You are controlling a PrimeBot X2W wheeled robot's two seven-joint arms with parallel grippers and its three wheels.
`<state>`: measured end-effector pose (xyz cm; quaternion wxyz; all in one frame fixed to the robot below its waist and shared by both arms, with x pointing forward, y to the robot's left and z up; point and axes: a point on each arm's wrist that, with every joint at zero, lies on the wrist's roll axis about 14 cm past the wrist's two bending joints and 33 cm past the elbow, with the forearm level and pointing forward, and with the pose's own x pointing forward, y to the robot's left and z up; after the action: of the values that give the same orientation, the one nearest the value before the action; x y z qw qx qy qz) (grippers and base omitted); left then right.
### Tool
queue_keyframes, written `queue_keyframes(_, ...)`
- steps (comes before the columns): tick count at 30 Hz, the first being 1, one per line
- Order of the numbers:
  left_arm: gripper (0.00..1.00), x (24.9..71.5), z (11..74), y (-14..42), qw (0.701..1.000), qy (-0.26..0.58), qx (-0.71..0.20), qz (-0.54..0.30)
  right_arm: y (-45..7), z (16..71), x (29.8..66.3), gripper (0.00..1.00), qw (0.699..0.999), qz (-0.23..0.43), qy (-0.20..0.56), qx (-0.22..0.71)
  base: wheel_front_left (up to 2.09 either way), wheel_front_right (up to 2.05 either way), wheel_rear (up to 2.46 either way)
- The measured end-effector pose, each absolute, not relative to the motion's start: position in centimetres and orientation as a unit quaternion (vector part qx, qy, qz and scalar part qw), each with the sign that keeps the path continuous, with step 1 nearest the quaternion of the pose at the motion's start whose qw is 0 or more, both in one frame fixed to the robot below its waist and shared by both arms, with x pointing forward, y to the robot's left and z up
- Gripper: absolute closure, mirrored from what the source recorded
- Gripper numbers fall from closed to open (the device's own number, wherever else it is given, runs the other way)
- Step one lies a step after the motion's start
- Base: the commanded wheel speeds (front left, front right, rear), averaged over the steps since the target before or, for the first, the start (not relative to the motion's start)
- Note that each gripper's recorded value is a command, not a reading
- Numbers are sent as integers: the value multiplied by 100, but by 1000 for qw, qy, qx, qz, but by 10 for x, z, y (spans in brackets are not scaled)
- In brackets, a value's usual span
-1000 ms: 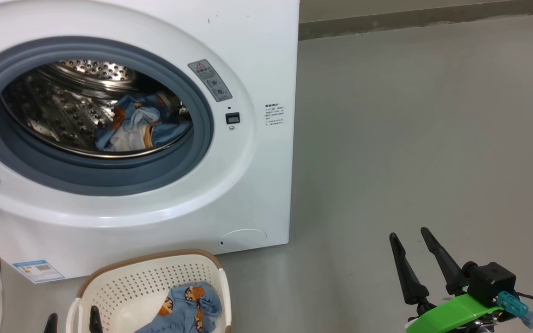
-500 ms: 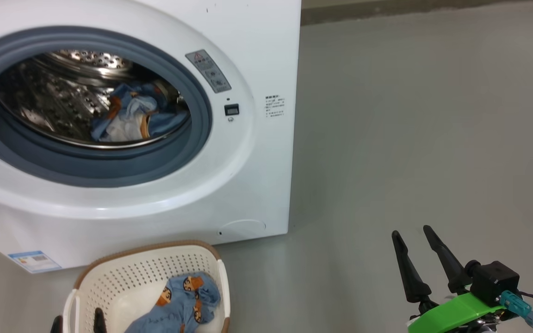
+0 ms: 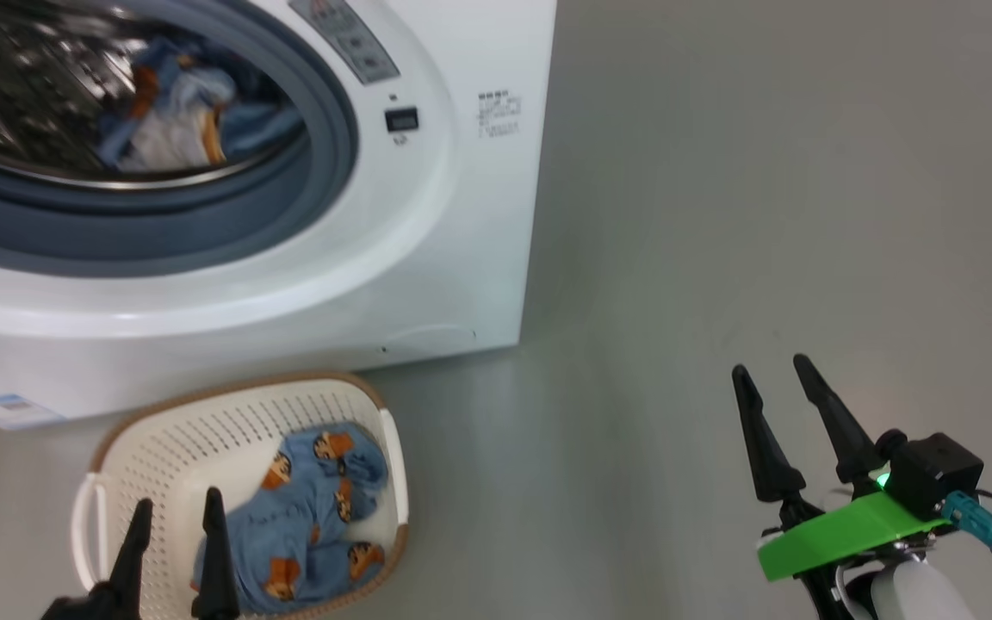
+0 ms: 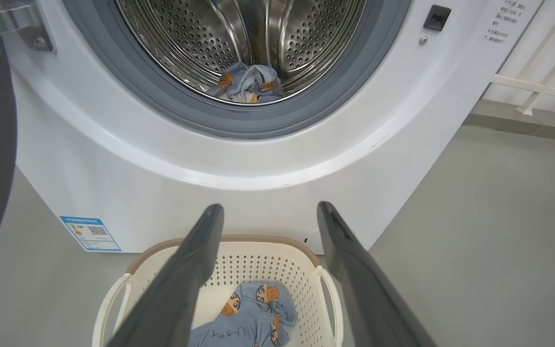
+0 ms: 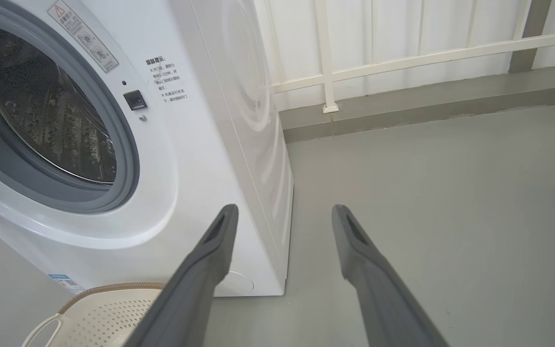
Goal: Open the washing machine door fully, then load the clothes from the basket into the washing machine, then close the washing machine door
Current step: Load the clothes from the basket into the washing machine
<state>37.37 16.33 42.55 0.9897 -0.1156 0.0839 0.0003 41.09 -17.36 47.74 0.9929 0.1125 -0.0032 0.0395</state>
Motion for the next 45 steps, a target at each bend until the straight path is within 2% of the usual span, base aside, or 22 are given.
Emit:
queue_keyframes(11, 0, 413, 353, 143, 976, 173, -132, -32, -181, 440, 438, 0, 993, 23, 35, 110, 0, 0, 0)
queue_keyframes(19, 0, 425, 286, 125, 954, 258, -145, -46, -181, 410, 460, 0, 993, 21, 59, 105, 0, 0, 0)
queue_keyframes(31, 0, 440, 213, 118, 928, 343, -120, -78, -184, 361, 468, 0, 989, 12, 107, 104, 0, 0, 0)
queue_keyframes(45, 0, 442, 134, 124, 883, 447, -121, -77, -185, 307, 473, 0, 982, 6, 154, 107, 0, 0, 0)
